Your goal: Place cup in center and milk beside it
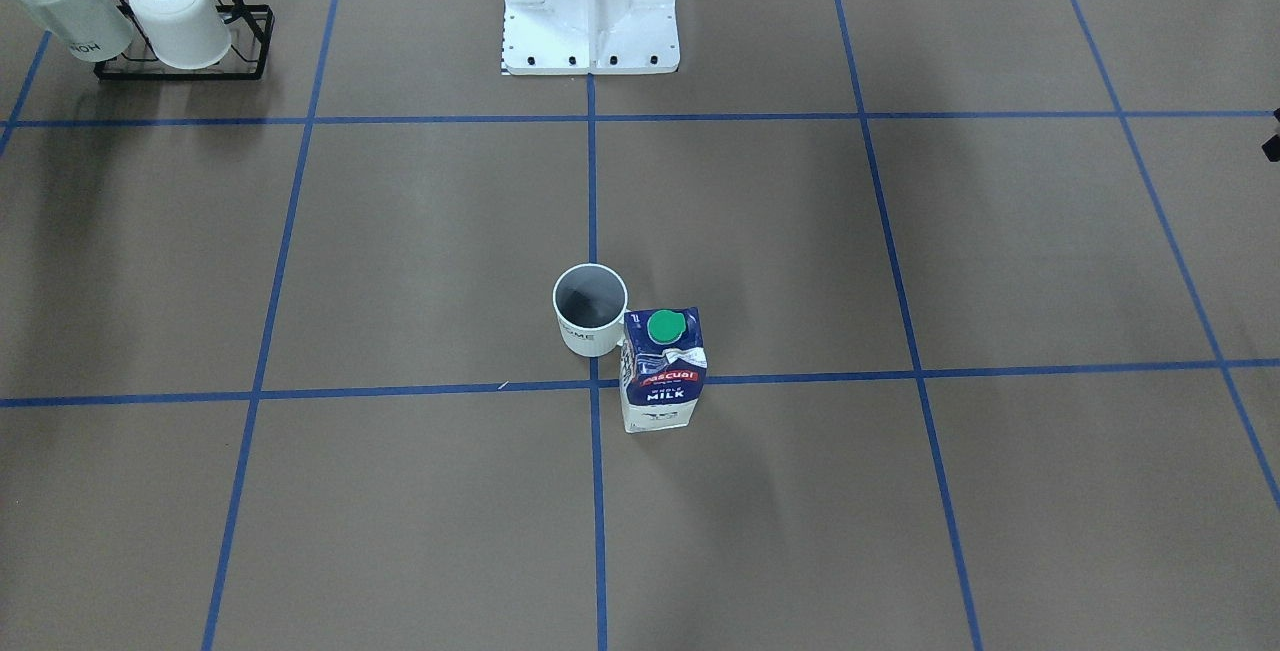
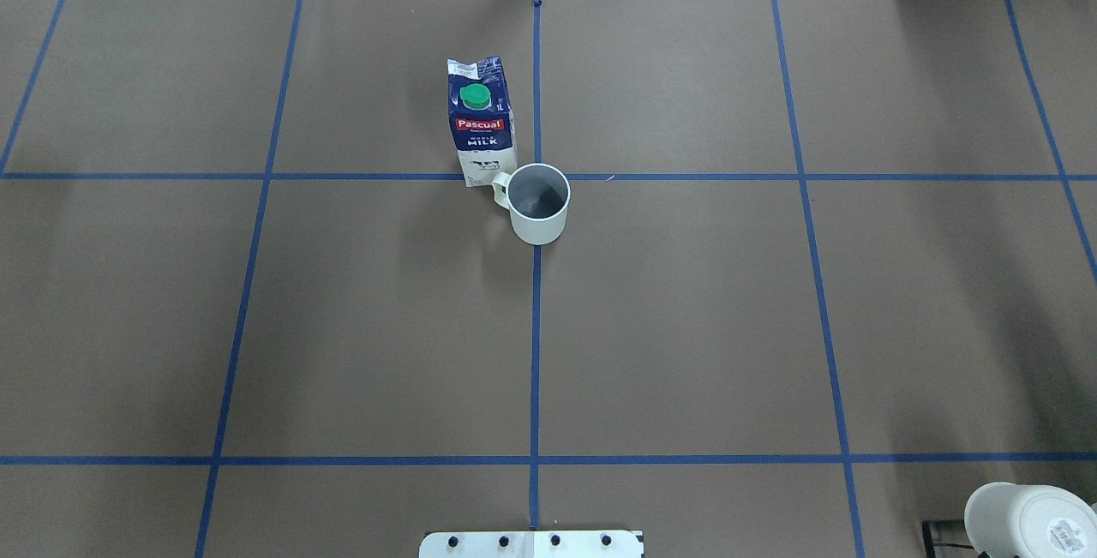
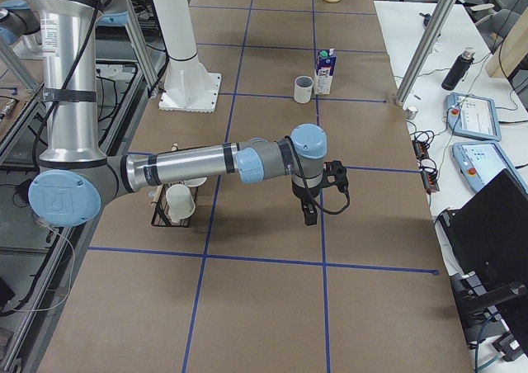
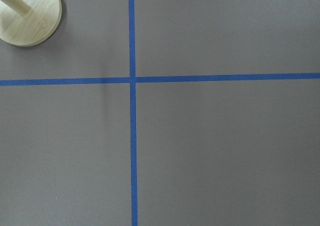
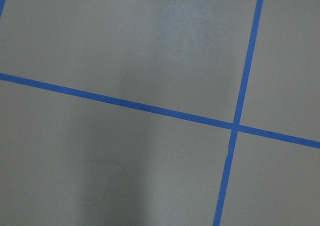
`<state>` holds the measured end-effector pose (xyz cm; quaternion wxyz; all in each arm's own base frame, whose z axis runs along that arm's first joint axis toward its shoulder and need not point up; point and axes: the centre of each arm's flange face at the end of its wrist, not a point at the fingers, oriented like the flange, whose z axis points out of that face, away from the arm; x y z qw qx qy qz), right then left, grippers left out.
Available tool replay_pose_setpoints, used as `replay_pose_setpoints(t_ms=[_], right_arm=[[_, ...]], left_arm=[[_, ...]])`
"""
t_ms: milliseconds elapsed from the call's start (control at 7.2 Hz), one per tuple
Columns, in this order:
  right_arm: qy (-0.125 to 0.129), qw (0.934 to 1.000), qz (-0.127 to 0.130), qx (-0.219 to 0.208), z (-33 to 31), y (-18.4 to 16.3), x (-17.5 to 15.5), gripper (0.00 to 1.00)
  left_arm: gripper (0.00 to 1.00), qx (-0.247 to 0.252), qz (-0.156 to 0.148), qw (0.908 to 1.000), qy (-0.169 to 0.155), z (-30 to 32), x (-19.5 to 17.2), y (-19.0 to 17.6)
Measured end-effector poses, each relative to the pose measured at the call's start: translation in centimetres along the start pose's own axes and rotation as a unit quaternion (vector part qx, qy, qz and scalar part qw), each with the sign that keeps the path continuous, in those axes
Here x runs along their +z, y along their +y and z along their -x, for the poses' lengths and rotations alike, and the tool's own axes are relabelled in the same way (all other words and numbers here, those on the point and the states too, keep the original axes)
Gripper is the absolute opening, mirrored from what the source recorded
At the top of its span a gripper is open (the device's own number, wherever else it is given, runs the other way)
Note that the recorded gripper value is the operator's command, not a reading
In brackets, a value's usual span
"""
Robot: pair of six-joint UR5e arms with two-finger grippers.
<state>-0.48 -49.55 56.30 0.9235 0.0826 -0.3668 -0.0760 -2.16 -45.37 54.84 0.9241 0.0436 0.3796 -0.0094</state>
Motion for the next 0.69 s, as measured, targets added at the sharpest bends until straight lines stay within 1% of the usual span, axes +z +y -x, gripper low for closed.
replay_pose_setpoints(t_ms=[278,694], right_arm=[[0.002,1.0000,0.005,0.002,-0.4,0.4,0.4,1.00],[0.006,0.9999,0.009,0.007,-0.8,0.3,0.8,1.00]], left_arm=[[0.98,-0.004,0.004,1.0000,0.000,0.5,0.6,-0.4],[0.98,-0.001,0.001,1.0000,0.001,0.4,0.8,-1.2]])
